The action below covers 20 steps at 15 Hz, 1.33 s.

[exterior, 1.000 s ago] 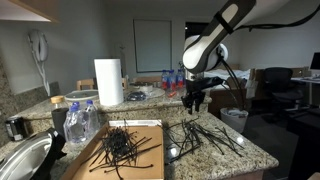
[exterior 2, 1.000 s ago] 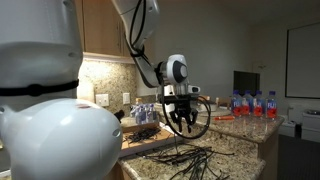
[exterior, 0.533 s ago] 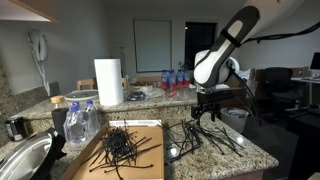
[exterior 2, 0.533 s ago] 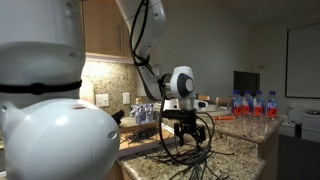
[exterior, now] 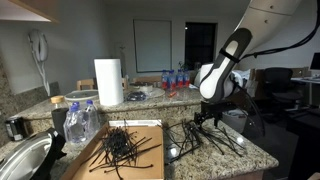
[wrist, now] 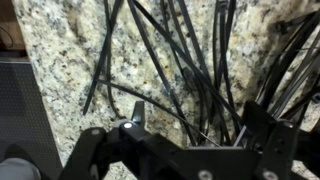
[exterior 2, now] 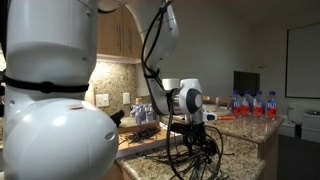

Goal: Place some black zip-ties on the box.

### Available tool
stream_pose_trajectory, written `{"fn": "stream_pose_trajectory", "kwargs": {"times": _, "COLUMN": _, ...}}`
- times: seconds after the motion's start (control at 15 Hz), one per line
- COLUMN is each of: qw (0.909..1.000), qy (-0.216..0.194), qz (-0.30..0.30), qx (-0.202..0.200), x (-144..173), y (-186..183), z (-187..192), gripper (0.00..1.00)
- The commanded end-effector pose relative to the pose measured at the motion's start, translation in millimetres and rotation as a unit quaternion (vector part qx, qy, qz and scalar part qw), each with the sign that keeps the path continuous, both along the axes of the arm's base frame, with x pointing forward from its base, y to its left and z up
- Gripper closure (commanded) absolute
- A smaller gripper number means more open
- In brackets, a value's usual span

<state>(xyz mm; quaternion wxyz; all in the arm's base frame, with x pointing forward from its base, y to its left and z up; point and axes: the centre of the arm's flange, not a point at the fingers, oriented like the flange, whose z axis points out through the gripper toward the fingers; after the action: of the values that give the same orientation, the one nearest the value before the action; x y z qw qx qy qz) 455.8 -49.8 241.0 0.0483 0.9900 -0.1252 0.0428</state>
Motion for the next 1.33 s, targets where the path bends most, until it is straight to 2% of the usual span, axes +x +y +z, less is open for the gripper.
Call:
{"fn": "stream_pose_trajectory", "kwargs": {"times": 0.0, "qw": 0.9993, "qy": -0.021, "qz": -0.017, "qx": 0.026, "x": 10, "y": -1, "z": -21, "gripper": 0.0}}
{"fn": "stream_pose_trajectory", "kwargs": {"times": 0.27, "qw": 0.9977, "qy": -0.032, "qz": -0.037, "qx": 0.047, "x": 19, "y": 5, "z": -32, "gripper": 0.0}}
{"fn": "stream_pose_trajectory", "kwargs": {"times": 0.73, "qw": 0.9988, "qy": -0.009, "qz": -0.005, "qx": 0.048, "x": 30, "y": 23, "z": -45, "gripper": 0.0}}
{"fn": "stream_pose_trajectory", "kwargs": {"times": 0.87, "qw": 0.9987, "qy": -0.002, "qz": 0.006, "qx": 0.051, "x": 30, "y": 27, "z": -49, "gripper": 0.27}}
{"fn": "stream_pose_trajectory", "kwargs": {"times": 1.27, "qw": 0.9978, "qy": 0.035, "qz": 0.026, "qx": 0.05, "x": 27, "y": 34, "z": -58, "gripper": 0.66}}
